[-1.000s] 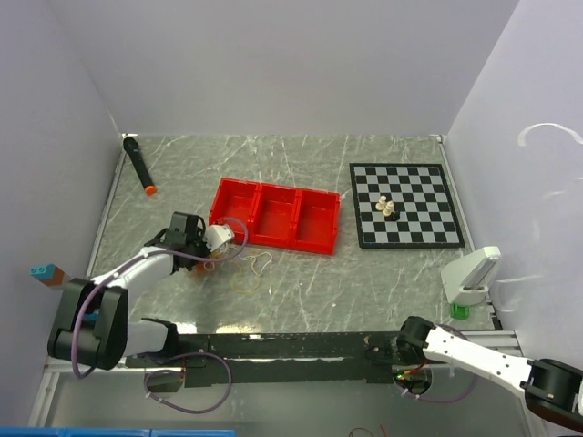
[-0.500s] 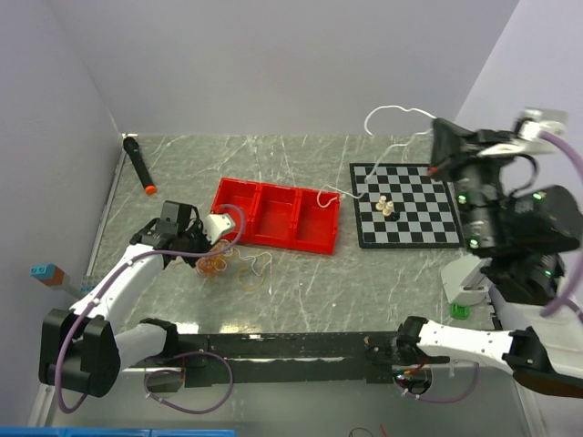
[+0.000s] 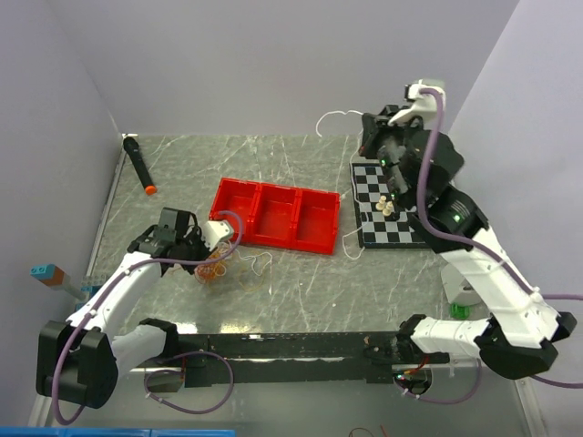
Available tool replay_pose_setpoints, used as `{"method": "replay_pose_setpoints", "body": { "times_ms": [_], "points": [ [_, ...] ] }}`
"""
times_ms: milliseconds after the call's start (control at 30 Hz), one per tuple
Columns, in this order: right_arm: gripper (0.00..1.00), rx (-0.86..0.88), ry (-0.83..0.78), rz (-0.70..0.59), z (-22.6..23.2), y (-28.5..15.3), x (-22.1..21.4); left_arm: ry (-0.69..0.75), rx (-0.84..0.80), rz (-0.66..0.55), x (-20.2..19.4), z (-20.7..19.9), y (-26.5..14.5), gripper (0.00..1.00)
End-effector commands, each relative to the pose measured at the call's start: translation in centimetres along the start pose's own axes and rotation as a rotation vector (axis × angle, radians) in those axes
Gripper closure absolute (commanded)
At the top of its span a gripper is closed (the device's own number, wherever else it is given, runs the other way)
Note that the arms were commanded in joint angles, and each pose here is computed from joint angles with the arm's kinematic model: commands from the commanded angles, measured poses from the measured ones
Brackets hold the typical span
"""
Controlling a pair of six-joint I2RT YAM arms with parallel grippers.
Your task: Untangle the cables
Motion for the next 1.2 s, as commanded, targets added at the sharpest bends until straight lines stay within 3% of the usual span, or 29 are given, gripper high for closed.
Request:
{"method": "replay_pose_setpoints", "body": {
  "times_ms": [0, 500, 833, 1167],
  "points": [
    [1.0, 0.053, 0.078, 0.007, 0.5, 0.7, 0.1, 0.006, 0.001, -0.018, -0.1, -0.2, 0.1, 0.99],
    [1.0, 0.044, 0.081, 0.039, 0.8, 3.7, -1.2, -0.003, 0.0, -0.019, -0.2, -0.2, 0.7, 0.99],
    [1.0, 0.101, 0.11, -0.03, 1.9, 4.1, 2.6, -0.007, 0.003, -0.019, -0.3, -0.2, 0.6, 0.99],
    [1.0, 0.1, 0.137, -0.156, 0.3, 1.0, 6.4, -0.001, 0.006, -0.019, -0.1, -0.1, 0.6, 0.99]
  ]
}}
Point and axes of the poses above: each gripper's point midway between its finger pads, its own y axis out along the fingers, its own z axis along the line the jaws close on, x = y × z, the point moved 10 cm from there along -y, back along the fingers, and after that the axes turned 1 degree about y, right-handed, at the moved point
